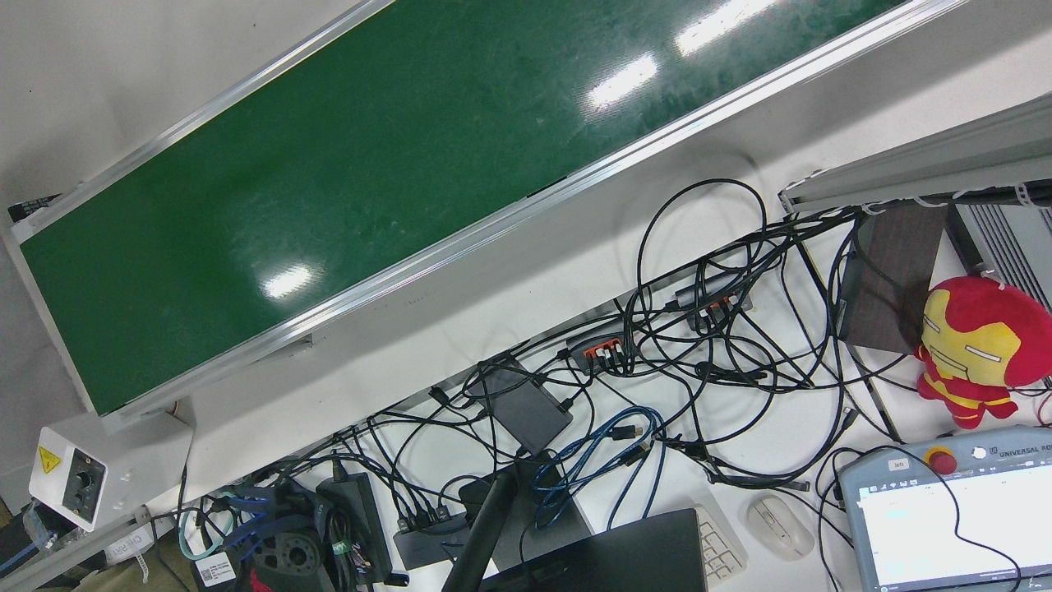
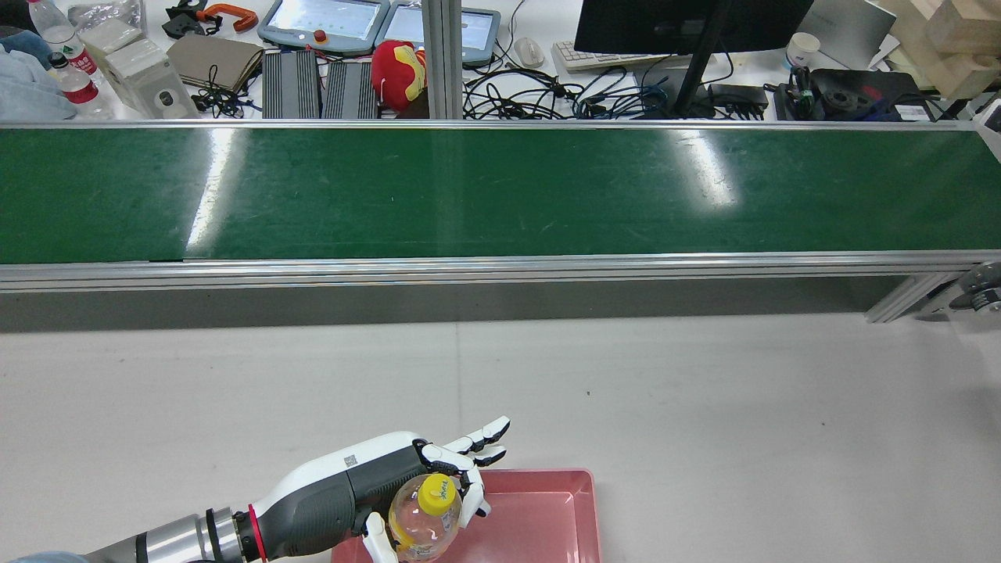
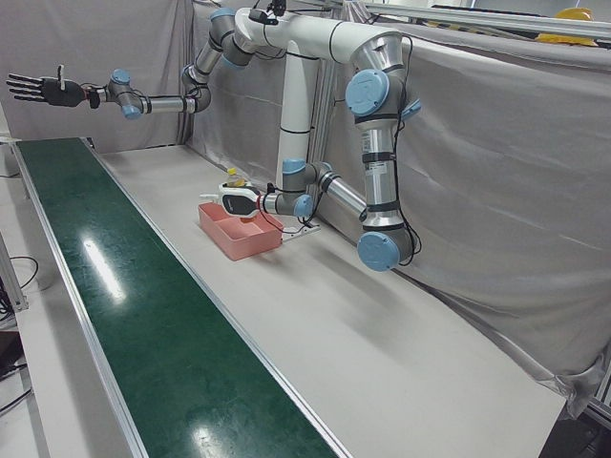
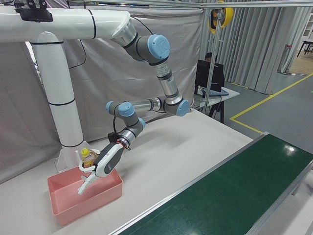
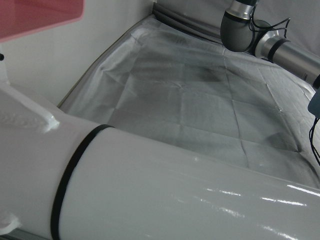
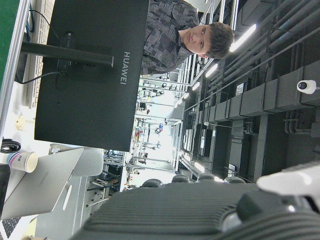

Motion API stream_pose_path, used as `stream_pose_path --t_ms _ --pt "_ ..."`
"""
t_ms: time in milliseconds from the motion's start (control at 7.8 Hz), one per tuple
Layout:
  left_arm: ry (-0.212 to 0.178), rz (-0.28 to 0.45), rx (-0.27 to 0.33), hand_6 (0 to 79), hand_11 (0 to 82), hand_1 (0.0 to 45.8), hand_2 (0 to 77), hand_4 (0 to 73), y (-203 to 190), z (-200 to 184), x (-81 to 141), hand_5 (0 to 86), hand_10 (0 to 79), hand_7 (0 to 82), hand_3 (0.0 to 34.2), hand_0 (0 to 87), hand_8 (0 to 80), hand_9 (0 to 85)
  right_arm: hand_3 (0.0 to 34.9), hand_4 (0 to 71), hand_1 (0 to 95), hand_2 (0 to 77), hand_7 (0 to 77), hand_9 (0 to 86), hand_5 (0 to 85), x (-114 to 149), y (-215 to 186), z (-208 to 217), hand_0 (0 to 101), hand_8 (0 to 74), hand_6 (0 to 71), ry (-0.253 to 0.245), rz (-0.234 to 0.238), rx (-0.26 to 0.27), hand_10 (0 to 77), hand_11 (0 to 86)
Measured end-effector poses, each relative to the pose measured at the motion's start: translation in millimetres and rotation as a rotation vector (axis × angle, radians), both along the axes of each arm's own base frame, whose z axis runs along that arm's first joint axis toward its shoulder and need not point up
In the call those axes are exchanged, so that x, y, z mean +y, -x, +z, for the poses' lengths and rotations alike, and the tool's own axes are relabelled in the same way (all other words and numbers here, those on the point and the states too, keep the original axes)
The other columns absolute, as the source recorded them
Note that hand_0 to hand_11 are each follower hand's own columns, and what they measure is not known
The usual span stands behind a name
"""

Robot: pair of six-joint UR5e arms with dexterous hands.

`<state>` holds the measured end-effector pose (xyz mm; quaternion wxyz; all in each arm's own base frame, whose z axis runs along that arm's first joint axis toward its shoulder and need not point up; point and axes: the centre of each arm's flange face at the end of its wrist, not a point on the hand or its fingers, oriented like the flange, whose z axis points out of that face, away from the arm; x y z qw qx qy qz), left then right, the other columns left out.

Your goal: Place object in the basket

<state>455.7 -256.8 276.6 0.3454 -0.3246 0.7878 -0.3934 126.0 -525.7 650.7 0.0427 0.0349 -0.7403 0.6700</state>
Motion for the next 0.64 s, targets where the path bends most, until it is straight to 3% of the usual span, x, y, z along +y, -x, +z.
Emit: stream_pose_path --t_ms 128,256,385,513,641 --pt "-0.001 -0.002 0.008 0.0 38.2 19.6 38.2 48.5 1.9 -2.1 -0.6 54.5 16.9 0.5 2.6 78.4 6.0 8.7 0.2 0.0 0.0 0.0 0.5 0.0 0.0 0.0 0.0 0.0 0 0.0 0.0 0.000 0.000 0.000 0.0 0.0" --pt "-0.002 -0.004 0.014 0.0 19.1 13.1 24.0 45.8 3.9 -4.0 -1.5 52.4 4.4 0.5 4.4 80.2 6.0 7.1 0.2 0.0 0.0 0.0 0.5 0.0 0.0 0.0 0.0 0.0 0 0.0 0.0 0.000 0.000 0.000 0.0 0.0" --pt "-0.003 -0.007 0.017 0.0 7.1 3.8 7.1 30.0 5.4 -5.0 -2.7 39.8 4.4 0.5 6.0 79.1 6.0 5.5 0.2 0.0 0.0 0.0 0.5 0.0 0.0 0.0 0.0 0.0 0 0.0 0.0 0.000 0.000 0.000 0.0 0.0" --pt "-0.002 -0.010 0.021 0.0 8.7 1.1 0.5 10.4 6.4 -6.0 -3.9 24.0 4.4 0.5 6.8 76.1 6.0 4.9 0.2 0.0 0.0 0.5 0.5 0.0 0.0 0.0 0.0 0.0 0 0.0 0.0 0.000 0.000 0.000 0.0 0.0" --pt "-0.001 -0.013 0.028 0.0 8.7 1.1 0.5 5.5 9.1 -8.2 -5.5 9.8 4.4 0.5 9.6 70.9 3.8 4.4 0.2 0.0 0.0 0.5 0.5 0.0 0.0 0.0 0.0 0.0 0 0.0 0.0 0.000 0.000 0.000 0.0 0.0"
